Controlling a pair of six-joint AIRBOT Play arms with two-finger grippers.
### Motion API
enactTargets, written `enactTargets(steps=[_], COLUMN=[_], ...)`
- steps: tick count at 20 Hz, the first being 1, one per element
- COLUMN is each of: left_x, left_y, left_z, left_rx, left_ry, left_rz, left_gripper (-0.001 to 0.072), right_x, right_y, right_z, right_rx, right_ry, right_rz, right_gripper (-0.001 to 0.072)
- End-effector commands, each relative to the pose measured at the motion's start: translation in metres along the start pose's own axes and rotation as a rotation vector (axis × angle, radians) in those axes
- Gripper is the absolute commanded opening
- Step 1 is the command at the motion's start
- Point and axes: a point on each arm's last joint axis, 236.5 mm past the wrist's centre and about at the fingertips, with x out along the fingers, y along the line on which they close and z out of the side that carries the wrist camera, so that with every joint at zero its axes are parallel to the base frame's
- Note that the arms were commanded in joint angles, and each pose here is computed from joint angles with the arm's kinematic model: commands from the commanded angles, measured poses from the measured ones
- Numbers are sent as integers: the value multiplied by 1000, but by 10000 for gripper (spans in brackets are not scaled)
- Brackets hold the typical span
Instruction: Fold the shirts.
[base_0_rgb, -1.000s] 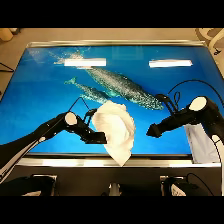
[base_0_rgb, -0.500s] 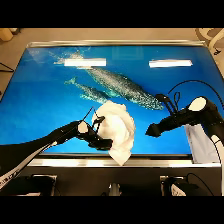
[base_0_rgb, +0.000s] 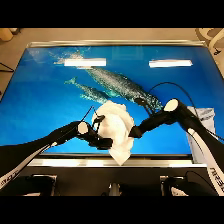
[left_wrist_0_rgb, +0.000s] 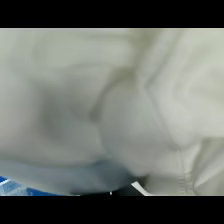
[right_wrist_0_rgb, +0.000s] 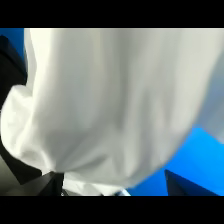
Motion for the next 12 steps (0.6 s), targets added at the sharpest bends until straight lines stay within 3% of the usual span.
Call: enactTargets(steps=[1,2,3,4,8,12], left_x=[-1,-2,-3,-5,-44,-200], left_y=[0,0,-1,-3,10,19], left_z=[-4,-3,-3,-3,14,51], left_rx=[4,6,8,13,66,238], left_ry=[13,11,8,3,-95,-430], left_rz=[3,2,0,-2,67,224], left_gripper=[26,26,26,26,23,22], right_x=[44,51,54,52,-13,-192], right_y=[9,6,3,2,8,36], right_z=[10,7,5,7,34,100], right_rx=[46,51,54,57,-102,-366], right_ry=[5,23,30,23,-32,-354], right_rz=[107,107,100,97,38,-312], right_gripper=[681,517,192,14,16,17])
